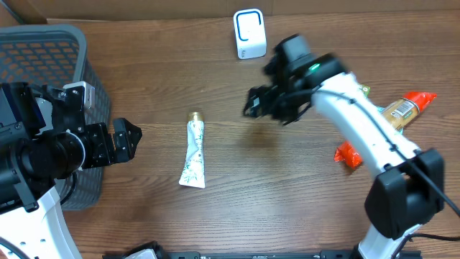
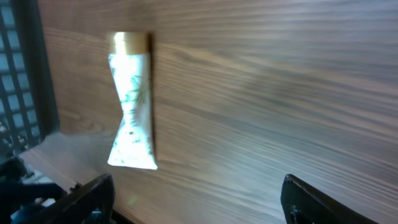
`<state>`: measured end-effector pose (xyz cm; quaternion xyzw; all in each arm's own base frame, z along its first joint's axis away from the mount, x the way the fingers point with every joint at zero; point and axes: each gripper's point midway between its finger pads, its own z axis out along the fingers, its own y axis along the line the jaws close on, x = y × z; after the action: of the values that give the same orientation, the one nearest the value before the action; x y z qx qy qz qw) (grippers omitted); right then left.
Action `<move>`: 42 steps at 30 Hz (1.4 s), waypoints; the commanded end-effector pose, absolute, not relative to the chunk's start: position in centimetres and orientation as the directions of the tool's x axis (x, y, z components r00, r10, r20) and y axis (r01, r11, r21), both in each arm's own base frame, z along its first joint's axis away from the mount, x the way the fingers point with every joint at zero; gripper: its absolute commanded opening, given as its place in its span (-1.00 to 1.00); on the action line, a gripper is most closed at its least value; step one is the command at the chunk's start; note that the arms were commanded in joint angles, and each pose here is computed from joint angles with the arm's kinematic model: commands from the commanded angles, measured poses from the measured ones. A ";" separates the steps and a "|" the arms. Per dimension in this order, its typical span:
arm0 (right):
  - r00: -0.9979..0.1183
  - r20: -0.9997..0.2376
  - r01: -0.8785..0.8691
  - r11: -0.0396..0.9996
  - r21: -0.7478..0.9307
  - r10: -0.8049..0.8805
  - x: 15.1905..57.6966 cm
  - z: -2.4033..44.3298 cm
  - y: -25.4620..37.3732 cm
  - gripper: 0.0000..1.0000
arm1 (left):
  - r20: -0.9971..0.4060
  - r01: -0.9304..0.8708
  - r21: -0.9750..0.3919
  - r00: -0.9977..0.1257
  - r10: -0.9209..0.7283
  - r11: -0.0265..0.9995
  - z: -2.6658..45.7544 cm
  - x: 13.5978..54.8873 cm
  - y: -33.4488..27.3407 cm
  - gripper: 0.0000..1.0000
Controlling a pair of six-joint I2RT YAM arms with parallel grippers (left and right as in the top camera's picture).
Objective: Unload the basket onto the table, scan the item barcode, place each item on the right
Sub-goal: 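Reach the right gripper to the white-and-gold tube and grasp it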
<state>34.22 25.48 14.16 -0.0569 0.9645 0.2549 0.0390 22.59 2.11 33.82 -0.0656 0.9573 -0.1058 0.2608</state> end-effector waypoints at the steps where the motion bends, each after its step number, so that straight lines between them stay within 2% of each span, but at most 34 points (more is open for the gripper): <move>1: -0.992 -0.108 -0.106 0.876 0.471 -0.063 32.4 12.2 28.4 0.67 | -0.485 -0.069 -0.234 -0.857 -0.178 0.970 33.7 22.7 2.3 0.99; 4: -0.983 -0.161 -0.156 0.848 0.506 -0.085 31.1 10.6 32.2 0.54 | -0.485 -0.069 -0.234 -0.857 -0.178 0.970 33.7 22.7 2.3 0.99; 9: -0.966 -0.228 -0.231 0.804 0.549 -0.122 30.2 9.8 36.7 0.50 | -0.485 -0.069 -0.234 -0.857 -0.178 0.970 33.7 22.7 2.3 0.99; 19: -0.981 -0.145 -0.189 0.816 0.546 -0.130 29.8 3.7 38.7 0.33 | -0.485 -0.069 -0.234 -0.857 -0.178 0.970 33.7 22.7 2.3 1.00; 23: -0.979 -0.141 -0.202 0.810 0.550 -0.148 29.4 2.6 39.5 0.26 | -0.485 -0.069 -0.234 -0.857 -0.178 0.970 33.7 22.7 2.3 0.99; 29: -0.976 -0.148 -0.215 0.823 0.526 -0.161 28.8 1.7 39.9 0.01 | -0.485 -0.069 -0.234 -0.857 -0.178 0.970 33.7 22.7 2.3 1.00; 33: -0.979 -0.125 -0.203 0.835 0.511 -0.162 28.4 1.4 39.4 -0.27 | -0.485 -0.069 -0.234 -0.857 -0.178 0.970 33.7 22.7 2.3 1.00; 34: -0.980 -0.114 -0.197 0.841 0.504 -0.161 28.2 1.2 39.1 -0.35 | -0.485 -0.069 -0.234 -0.857 -0.178 0.970 33.7 22.7 2.3 0.99; 37: -0.981 -0.074 -0.192 0.843 0.502 -0.180 28.0 1.3 38.0 -0.91 | -0.485 -0.069 -0.234 -0.857 -0.178 0.970 33.7 22.7 2.3 0.99; 40: -0.943 -0.085 -0.309 0.750 0.586 -0.322 27.9 3.9 37.3 -0.93 | -0.485 -0.069 -0.234 -0.857 -0.178 0.970 33.7 22.7 2.3 0.99; 42: -0.881 -0.140 -0.420 0.611 0.671 -0.452 27.1 6.5 37.1 -0.93 | -0.485 -0.069 -0.234 -0.857 -0.178 0.970 33.7 22.7 2.3 1.00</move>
<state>27.18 37.61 2.55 -0.1284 0.9495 0.2853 -0.0225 22.59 2.12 33.81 -0.0657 0.9574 -0.1056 0.2606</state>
